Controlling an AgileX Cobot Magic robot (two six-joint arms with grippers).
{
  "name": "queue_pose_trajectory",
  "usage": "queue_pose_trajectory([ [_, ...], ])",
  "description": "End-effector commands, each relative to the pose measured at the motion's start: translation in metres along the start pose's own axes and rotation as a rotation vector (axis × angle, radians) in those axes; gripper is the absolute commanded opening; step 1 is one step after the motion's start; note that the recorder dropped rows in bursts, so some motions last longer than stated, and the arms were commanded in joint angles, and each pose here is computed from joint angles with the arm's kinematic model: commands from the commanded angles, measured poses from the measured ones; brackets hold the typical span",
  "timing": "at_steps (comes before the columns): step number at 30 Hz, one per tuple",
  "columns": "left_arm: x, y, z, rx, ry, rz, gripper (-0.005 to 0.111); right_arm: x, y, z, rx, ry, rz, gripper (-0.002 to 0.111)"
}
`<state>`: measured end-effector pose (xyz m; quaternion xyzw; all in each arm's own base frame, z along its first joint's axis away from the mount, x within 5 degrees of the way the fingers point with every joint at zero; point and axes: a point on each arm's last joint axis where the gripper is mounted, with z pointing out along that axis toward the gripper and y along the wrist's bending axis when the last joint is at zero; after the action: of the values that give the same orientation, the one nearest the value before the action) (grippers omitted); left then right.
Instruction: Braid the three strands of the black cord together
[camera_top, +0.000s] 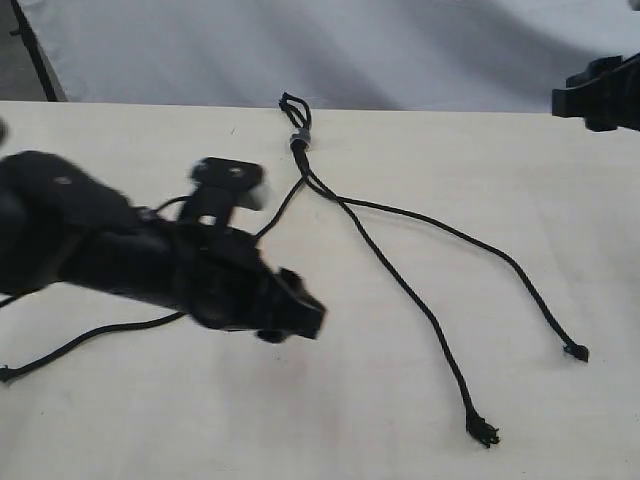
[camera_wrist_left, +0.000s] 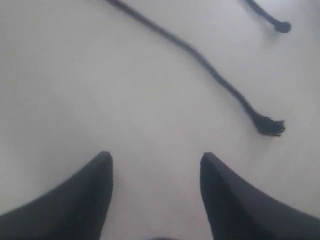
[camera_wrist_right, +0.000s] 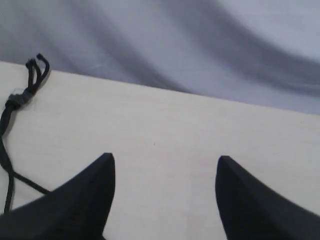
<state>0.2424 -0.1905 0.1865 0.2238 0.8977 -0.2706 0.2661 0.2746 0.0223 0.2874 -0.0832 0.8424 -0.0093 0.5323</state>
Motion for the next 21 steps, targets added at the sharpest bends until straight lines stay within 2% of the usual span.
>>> queue_pose_trajectory([
  [1,-0.032,-0.038,0.056,0.077,0.000,0.087,0.051,0.002,-0.002,-0.021,0.021,-0.114,0.014,0.056],
  [5,-0.048,-0.061,0.099,0.160,0.032,0.161,0.051,0.003,-0.002,-0.025,0.022,-0.129,0.014,0.056],
  [8,-0.051,-0.068,0.119,0.194,0.070,0.194,0.051,0.003,-0.002,-0.024,0.023,-0.136,0.014,0.056],
  [12,-0.060,-0.071,0.130,0.177,0.074,0.281,0.051,0.003,-0.002,-0.024,0.024,-0.139,0.000,0.056],
  [17,-0.083,-0.073,0.125,0.071,0.018,0.459,0.051,0.003,-0.002,-0.024,0.024,-0.139,0.000,0.056],
  [21,-0.103,-0.064,0.117,-0.078,0.026,0.452,0.051,0.003,-0.002,-0.024,0.024,-0.136,0.000,0.056],
])
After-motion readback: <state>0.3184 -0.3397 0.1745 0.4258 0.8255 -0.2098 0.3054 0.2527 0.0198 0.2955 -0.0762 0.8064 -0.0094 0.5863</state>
